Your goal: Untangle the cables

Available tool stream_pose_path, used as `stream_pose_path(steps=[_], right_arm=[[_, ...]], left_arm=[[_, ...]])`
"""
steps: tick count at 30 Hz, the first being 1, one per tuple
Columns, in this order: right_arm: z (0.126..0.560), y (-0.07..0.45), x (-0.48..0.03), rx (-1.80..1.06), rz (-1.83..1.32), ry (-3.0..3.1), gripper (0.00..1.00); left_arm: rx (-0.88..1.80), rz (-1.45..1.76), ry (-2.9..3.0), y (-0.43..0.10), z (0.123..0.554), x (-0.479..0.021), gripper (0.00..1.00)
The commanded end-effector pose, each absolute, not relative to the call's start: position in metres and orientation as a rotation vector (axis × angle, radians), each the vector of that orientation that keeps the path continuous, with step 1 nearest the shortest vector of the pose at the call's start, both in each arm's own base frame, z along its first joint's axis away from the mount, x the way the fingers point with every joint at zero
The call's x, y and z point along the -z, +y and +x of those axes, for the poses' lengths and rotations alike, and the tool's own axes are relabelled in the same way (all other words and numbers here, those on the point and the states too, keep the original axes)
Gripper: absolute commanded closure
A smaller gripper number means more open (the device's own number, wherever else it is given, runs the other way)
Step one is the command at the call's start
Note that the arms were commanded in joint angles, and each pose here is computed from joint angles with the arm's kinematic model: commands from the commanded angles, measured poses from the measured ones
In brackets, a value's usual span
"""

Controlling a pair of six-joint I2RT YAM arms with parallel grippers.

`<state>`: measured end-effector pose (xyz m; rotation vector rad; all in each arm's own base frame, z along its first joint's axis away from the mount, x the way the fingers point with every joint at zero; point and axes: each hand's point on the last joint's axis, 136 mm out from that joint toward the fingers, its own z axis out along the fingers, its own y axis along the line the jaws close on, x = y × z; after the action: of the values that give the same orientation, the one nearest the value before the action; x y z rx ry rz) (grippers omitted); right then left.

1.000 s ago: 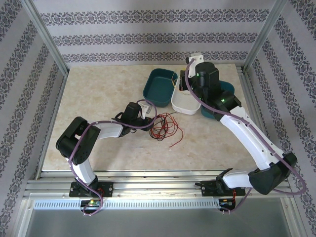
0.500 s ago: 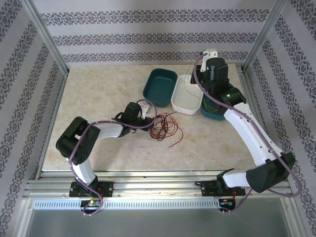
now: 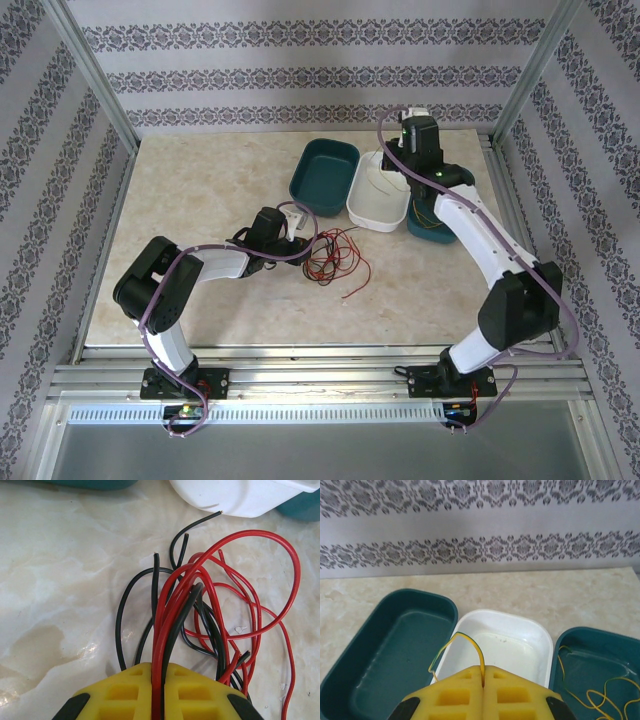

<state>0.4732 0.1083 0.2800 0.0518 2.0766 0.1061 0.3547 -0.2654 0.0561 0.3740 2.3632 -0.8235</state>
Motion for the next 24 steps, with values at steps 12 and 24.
stream_pose_path(steps=[12, 24], right_arm=[[0.501, 0.106, -0.204, -0.156, 0.138, 2.251, 1.0], [0.536, 0.117, -0.141, -0.21, 0.218, 2.372, 1.0]], left_arm=[[0.817, 0.385, 2.355, -0.268, 0.352, -0.06, 0.91], [0.815, 0.387, 2.351, -0.268, 0.352, -0.062, 0.91]])
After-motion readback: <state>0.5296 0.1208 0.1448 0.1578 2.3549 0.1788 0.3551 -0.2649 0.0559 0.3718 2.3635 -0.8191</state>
